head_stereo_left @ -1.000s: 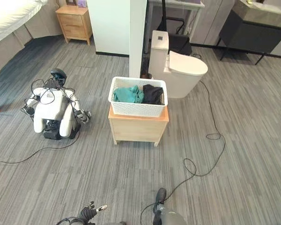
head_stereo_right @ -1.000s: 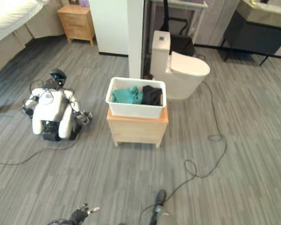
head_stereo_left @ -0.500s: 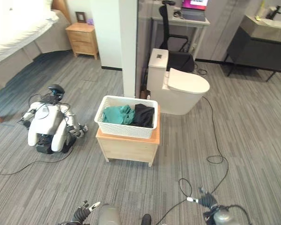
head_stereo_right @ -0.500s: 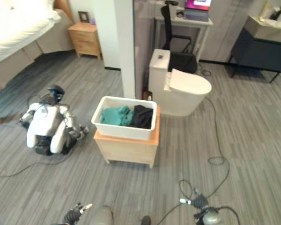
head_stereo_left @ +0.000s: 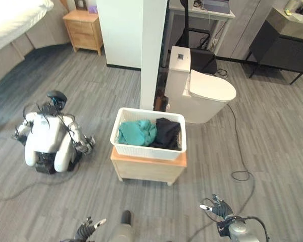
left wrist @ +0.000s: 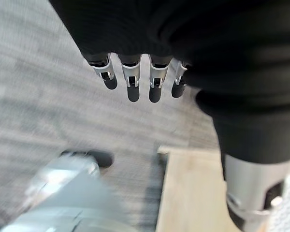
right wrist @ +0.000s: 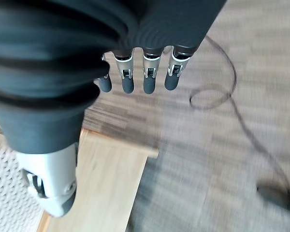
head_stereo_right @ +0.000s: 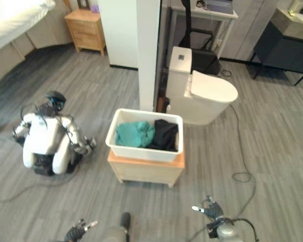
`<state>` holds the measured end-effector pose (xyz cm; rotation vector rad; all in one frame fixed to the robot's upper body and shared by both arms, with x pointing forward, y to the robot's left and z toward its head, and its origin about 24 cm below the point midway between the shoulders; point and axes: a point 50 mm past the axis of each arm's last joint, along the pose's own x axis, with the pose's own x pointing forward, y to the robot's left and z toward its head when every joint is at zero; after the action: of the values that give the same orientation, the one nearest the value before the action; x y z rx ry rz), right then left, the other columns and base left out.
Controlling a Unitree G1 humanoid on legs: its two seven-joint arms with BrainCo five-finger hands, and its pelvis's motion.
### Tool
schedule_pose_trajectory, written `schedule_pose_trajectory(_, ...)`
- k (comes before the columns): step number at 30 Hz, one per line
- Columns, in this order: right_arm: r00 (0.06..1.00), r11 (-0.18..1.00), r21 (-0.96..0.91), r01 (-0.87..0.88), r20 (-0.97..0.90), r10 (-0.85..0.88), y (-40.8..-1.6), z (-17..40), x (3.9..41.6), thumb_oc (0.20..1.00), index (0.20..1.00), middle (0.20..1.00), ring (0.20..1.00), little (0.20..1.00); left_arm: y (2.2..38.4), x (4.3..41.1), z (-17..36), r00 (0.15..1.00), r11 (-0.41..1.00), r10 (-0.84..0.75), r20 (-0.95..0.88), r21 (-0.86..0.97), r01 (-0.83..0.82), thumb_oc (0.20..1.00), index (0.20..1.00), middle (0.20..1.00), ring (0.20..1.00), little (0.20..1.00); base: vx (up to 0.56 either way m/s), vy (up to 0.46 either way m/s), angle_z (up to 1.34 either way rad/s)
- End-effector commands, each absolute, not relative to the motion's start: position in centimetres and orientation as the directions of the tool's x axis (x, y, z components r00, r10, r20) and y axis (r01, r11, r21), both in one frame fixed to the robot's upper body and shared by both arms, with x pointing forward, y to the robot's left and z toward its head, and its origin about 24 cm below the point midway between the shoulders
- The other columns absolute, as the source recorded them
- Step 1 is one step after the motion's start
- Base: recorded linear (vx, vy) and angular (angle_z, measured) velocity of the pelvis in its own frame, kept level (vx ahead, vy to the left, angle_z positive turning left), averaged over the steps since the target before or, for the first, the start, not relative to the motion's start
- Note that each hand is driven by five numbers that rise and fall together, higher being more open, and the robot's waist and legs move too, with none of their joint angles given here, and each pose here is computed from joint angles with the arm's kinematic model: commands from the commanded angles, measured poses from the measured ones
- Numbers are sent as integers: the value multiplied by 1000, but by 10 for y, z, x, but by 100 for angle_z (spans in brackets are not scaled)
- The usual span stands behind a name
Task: Grab the laundry basket,head to the washer,open it,put in the laundry and shut it.
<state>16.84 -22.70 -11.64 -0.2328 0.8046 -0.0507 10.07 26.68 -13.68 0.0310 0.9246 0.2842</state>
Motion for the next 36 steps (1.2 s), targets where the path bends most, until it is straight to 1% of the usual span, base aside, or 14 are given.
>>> schedule_pose_trajectory(1,740,973,-231,7,-653,-161,-241,-103,184,1000,1000,1000,1000,1000,303,117,-111,647,931,359,-673,211,-297,1000,1000,1000,1000,1000,164,211,-29)
schedule_pose_trajectory(6,763,967,-253,25,-620,-182,-251,-92,195,1000,1000,1000,1000,1000,318,143,-72,765,909,414,-493,180,-376,1000,1000,1000,1000,1000,117,65,-37)
schedule_pose_trajectory(8,767,966,-256,34,-612,-190,-253,-89,196,1000,1000,1000,1000,1000,318,153,-61,798,912,409,-442,185,-365,1000,1000,1000,1000,1000,107,-55,1)
schedule_pose_trajectory(9,769,963,-263,56,-603,-209,-260,-86,192,1000,1000,1000,1000,1000,314,167,-45,851,929,364,-377,212,-303,1000,1000,1000,1000,1000,112,-55,17)
schedule_pose_trajectory(16,803,946,-270,179,-515,-299,-292,-60,197,1000,1000,1000,1000,1000,298,173,-20,912,931,264,-314,329,-156,1000,1000,1000,1000,1000,146,-68,33)
schedule_pose_trajectory(18,829,930,-275,244,-438,-347,-302,-41,207,1000,1000,1000,1000,1000,296,178,-7,931,918,242,-272,374,-130,1000,1000,1000,1000,1000,118,-81,4)
schedule_pose_trajectory(22,854,916,-298,267,-367,-368,-311,-20,221,1000,1000,1000,1000,1000,294,190,3,942,892,211,-262,445,-76,1000,1000,1000,1000,1000,62,-67,3)
schedule_pose_trajectory(24,885,916,-290,278,-293,-361,-312,2,242,1000,1000,1000,1000,1000,288,208,15,958,884,137,-252,467,-4,1000,1000,1000,1000,1000,25,-41,1)
schedule_pose_trajectory(26,886,915,-289,280,-290,-362,-312,2,243,1000,1000,1000,1000,1000,288,209,15,959,885,137,-249,467,-5,1000,1000,1000,1000,1000,-22,-21,0)
schedule_pose_trajectory(27,923,936,-258,242,-237,-303,-299,23,274,1000,1000,1000,1000,1000,286,245,33,969,858,114,-219,514,15,1000,1000,1000,1000,1000,-45,-41,0)
schedule_pose_trajectory(30,946,948,-245,203,-200,-254,-287,39,294,1000,1000,1000,1000,1000,281,265,39,970,853,94,-222,521,36,1000,1000,1000,1000,1000,-118,-57,2)
schedule_pose_trajectory(32,977,969,-217,121,-146,-155,-256,64,328,1000,1000,1000,1000,1000,270,296,47,972,862,76,-222,505,48,1000,1000,1000,1000,1000,-211,-56,3)
schedule_pose_trajectory(33,978,969,-216,123,-141,-156,-256,65,330,1000,1000,1000,1000,1000,270,298,49,973,862,76,-217,505,45,1000,1000,1000,1000,1000,-229,-53,5)
schedule_pose_trajectory(36,994,979,-195,58,-84,-76,-224,106,369,1000,1000,1000,1000,1000,266,344,82,977,855,122,-175,518,-14,1000,1000,1000,1000,1000,-212,-41,4)
